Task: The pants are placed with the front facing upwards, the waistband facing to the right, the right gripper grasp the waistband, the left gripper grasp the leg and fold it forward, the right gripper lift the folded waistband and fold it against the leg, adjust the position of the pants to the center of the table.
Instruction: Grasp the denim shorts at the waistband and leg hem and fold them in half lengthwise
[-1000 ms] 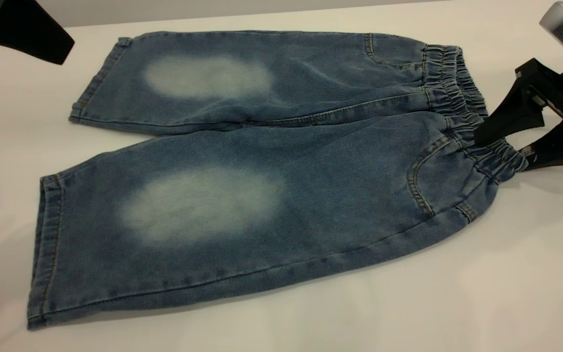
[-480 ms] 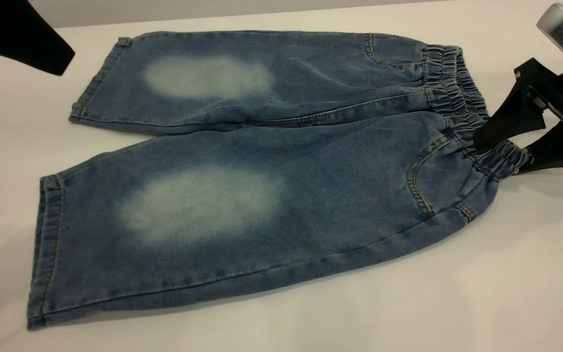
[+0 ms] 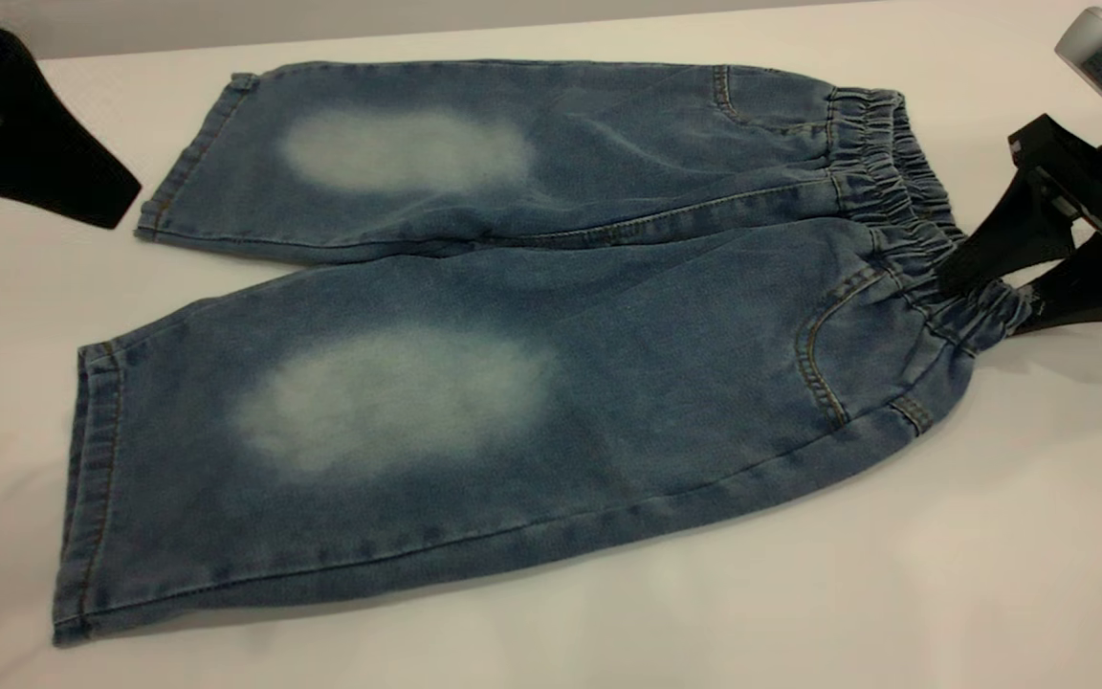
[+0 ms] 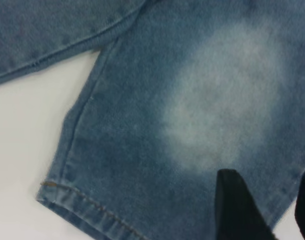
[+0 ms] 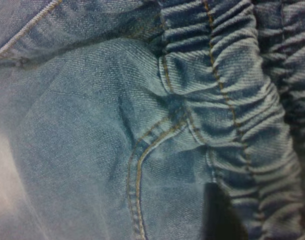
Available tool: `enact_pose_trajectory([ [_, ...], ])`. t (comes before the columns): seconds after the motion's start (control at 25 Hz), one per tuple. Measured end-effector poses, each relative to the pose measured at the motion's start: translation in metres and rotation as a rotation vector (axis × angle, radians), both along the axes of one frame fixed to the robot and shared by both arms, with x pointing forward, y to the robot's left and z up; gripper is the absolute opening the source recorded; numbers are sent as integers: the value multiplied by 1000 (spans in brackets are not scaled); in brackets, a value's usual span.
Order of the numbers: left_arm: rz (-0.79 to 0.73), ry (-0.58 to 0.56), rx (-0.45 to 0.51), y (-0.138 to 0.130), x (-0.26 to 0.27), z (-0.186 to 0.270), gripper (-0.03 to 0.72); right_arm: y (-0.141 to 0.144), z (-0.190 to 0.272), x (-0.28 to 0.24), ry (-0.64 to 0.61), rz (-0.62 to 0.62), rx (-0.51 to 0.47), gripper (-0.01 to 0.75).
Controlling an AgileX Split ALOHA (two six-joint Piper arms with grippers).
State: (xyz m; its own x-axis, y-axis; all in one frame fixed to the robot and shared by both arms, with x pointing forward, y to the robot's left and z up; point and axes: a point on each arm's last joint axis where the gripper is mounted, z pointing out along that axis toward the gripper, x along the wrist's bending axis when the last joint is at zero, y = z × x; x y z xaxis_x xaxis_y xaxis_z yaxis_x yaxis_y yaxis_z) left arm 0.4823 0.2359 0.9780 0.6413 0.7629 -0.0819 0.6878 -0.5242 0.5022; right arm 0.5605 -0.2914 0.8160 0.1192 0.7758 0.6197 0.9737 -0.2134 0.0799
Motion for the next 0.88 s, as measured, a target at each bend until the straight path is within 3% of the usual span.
enact_pose_trajectory([
  [0.24, 6, 36, 6, -1, 3, -12, 284, -1, -1, 1, -3, -14, -12, 80],
  [0.32, -23, 71, 24, -5, 2, -21, 284, -1, 0, 2, -4, -26, -7, 37],
  [0.6, -182, 159, 188, -21, -2, -69, 284, -1, 0, 3, -4, -46, 2, 32],
  [0.88, -303, 188, 338, -15, -8, -98, 284, 0, 1, 3, -4, -50, 14, 32],
])
